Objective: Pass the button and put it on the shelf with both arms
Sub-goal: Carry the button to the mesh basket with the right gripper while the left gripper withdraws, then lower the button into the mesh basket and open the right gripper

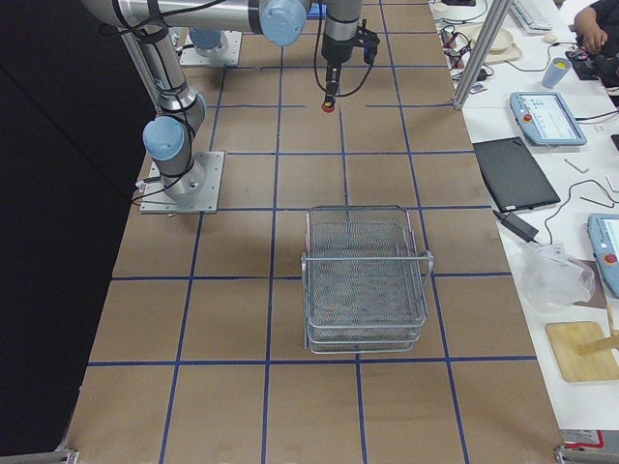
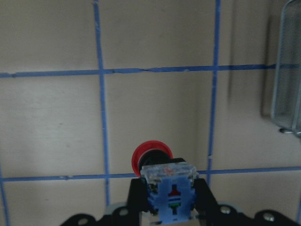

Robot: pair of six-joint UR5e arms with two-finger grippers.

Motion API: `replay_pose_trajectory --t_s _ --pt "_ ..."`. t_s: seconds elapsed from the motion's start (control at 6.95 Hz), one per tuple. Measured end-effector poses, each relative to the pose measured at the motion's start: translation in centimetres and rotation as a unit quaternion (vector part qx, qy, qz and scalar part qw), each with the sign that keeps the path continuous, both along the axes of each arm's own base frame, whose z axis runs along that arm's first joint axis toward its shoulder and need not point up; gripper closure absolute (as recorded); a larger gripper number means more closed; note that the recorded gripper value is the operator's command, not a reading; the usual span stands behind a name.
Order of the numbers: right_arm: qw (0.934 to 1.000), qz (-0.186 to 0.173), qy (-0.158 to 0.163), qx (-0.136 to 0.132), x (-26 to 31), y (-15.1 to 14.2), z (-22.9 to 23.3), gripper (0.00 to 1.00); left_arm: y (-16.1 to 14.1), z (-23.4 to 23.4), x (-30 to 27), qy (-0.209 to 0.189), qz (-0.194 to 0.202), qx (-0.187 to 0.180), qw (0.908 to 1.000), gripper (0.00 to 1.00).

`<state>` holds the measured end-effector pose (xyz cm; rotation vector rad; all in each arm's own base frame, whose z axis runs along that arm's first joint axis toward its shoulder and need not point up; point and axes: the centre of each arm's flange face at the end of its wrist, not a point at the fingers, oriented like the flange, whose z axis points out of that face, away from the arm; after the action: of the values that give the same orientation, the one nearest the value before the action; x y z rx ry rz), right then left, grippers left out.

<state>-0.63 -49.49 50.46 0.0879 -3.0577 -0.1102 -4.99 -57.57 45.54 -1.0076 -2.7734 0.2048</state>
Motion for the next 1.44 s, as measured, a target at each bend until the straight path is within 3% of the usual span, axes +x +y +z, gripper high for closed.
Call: replay_pose_trajectory --t_s 0.14,0.29,0.58,1.01,1.44 --pt "0.999 0.037 0.024 0.0 -4.4 0.1 0.3 1.0 -1.3 0.7 -0.1 0.003 0.054 0.011 0.9985 0.0" --pt "0.9979 0.048 0.043 0.002 -8.4 0.0 0.1 1.0 -1.6 1.5 -0.4 0.006 0.114 0.022 0.9932 0.0" --pt "0.9962 0.039 0.078 -0.005 -14.4 -1.6 -1.7 1.0 1.1 3.2 -1.1 0.001 0.187 0.039 0.9816 0.0" --pt "0.9953 0.015 0.093 -0.024 -20.2 -4.0 -5.2 1.0 4.8 3.9 -2.3 -0.046 0.308 0.066 0.948 0.0" --pt "0.9954 0.01 0.092 -0.024 -21.8 -5.8 -8.1 0.96 5.9 5.2 -5.9 -0.077 0.308 0.049 0.9471 0.0"
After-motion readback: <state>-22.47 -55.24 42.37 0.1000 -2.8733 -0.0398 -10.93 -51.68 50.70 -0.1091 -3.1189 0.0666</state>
